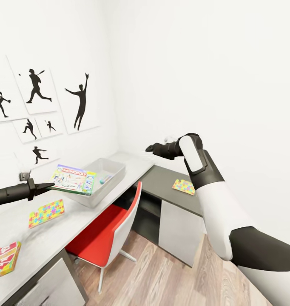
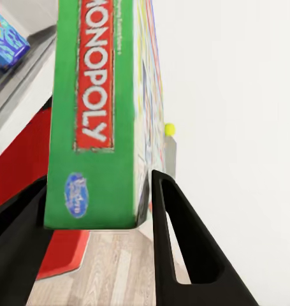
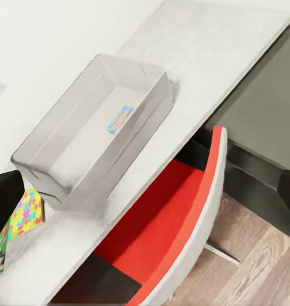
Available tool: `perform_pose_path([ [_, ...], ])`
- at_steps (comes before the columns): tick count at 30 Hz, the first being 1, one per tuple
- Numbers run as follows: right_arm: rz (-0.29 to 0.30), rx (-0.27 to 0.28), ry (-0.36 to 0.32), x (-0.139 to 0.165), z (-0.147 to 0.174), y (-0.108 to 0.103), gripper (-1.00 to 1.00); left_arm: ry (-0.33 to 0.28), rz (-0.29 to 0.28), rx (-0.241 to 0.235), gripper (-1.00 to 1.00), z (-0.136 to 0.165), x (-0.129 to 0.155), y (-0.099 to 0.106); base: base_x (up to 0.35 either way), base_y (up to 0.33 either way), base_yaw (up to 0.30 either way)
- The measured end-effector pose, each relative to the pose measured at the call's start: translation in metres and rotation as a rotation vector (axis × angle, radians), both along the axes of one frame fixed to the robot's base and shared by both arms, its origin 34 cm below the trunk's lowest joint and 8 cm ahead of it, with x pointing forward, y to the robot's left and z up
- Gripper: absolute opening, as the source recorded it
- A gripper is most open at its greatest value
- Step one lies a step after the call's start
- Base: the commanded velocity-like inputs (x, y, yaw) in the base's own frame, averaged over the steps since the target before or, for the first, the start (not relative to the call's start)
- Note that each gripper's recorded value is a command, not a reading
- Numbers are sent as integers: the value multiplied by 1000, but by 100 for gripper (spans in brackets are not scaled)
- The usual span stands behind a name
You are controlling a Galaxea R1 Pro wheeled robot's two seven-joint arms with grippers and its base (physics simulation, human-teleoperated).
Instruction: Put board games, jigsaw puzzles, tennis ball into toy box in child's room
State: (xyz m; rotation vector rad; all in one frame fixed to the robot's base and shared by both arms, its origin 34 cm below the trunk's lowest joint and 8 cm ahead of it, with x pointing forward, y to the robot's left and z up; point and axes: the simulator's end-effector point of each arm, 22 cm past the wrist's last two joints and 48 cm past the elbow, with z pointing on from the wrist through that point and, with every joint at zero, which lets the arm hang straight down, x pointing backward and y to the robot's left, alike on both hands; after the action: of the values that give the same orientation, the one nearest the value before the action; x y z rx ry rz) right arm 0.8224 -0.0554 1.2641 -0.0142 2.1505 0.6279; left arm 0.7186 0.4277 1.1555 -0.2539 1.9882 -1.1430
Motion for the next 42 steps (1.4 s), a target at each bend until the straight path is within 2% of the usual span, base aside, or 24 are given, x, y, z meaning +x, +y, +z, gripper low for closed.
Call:
perform_pose_path([
  [11, 6, -9, -1, -1, -2, 3, 100, 2, -7, 2, -100, -2, 1, -4, 256, -11, 75],
  [26, 7, -9, 1, -3, -3, 3, 100, -2, -8, 5, -100, 0, 1, -5, 309, -77, -75],
  [37, 8, -9, 3, -3, -4, 3, 100, 51, 50, 77, -100, -18, 5, 10, 256, -17, -1],
  [42, 9, -10, 5, -3, -5, 3, 100, 59, 64, 89, -100, -20, 5, 16, 50, 0, 0],
])
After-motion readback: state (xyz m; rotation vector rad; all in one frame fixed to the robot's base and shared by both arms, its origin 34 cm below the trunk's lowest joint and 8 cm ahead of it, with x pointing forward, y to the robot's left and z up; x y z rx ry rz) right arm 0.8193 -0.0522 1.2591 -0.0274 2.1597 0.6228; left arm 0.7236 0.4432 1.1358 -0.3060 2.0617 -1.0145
